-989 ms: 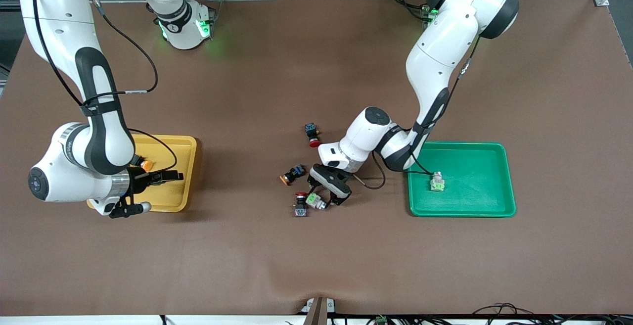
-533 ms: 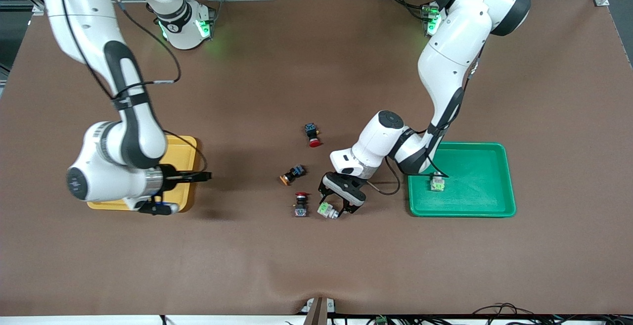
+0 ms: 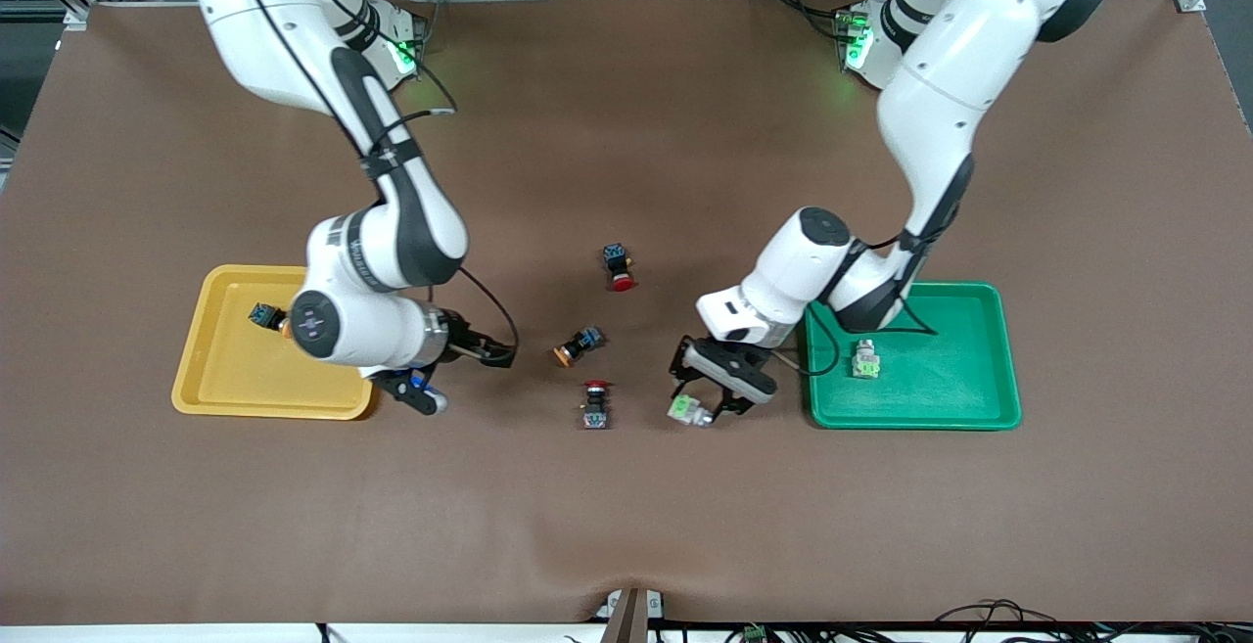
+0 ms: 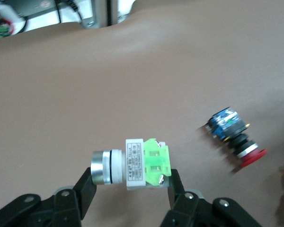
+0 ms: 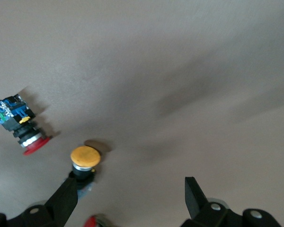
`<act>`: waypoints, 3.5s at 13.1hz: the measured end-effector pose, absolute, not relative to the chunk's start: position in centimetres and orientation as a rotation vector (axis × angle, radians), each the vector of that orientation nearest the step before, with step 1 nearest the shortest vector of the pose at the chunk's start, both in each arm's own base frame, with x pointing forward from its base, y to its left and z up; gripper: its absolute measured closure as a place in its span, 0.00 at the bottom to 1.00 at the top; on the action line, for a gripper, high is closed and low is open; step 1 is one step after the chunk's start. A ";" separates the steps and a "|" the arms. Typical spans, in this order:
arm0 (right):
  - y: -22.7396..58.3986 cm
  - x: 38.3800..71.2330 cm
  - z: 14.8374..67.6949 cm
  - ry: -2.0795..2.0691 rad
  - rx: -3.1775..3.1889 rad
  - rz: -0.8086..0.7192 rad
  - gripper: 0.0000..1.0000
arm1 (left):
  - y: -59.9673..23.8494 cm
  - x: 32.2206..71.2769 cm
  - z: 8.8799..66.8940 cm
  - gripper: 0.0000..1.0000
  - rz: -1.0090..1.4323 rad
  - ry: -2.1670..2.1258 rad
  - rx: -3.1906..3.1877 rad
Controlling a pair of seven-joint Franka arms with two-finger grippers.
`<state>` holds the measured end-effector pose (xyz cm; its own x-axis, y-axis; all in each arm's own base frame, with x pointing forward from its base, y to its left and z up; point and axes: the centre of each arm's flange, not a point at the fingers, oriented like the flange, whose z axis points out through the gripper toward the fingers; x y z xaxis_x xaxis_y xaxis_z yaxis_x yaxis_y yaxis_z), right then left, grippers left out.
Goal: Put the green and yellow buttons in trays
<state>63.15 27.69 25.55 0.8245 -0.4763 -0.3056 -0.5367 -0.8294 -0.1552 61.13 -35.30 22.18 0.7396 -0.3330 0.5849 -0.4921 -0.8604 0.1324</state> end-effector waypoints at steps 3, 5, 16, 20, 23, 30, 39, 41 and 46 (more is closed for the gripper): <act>33.4 61.2 24.1 0.948 -2.798 0.290 0.00 | -33.7 61.4 25.8 0.34 0.700 -0.671 2.818; 37.9 60.0 23.2 1.045 -2.840 0.207 0.00 | -31.3 61.6 27.6 0.34 0.661 -0.636 2.878; 43.3 58.1 18.7 1.025 -2.983 0.057 0.00 | -12.0 63.8 27.2 0.34 0.158 -0.204 3.083; 44.5 57.2 18.5 0.998 -2.991 0.049 0.16 | -7.8 63.2 24.9 0.34 0.063 -0.110 3.097; 45.0 57.0 18.7 0.992 -2.990 0.042 0.53 | -5.6 62.9 22.5 0.34 -0.002 -0.050 3.080; 40.6 60.3 21.0 0.923 -3.057 0.057 0.66 | -4.0 62.9 21.0 0.19 -0.035 -0.012 3.078; 26.9 64.5 29.6 0.452 -3.182 0.218 0.66 | -5.9 66.2 26.5 0.00 0.056 -0.089 3.092; 21.0 65.1 30.0 0.335 -3.176 0.267 0.66 | -7.3 67.1 28.9 0.00 0.040 -0.117 3.117; 9.3 64.7 28.6 0.187 -3.134 0.431 0.66 | -8.0 67.9 33.6 0.00 0.088 -0.125 3.146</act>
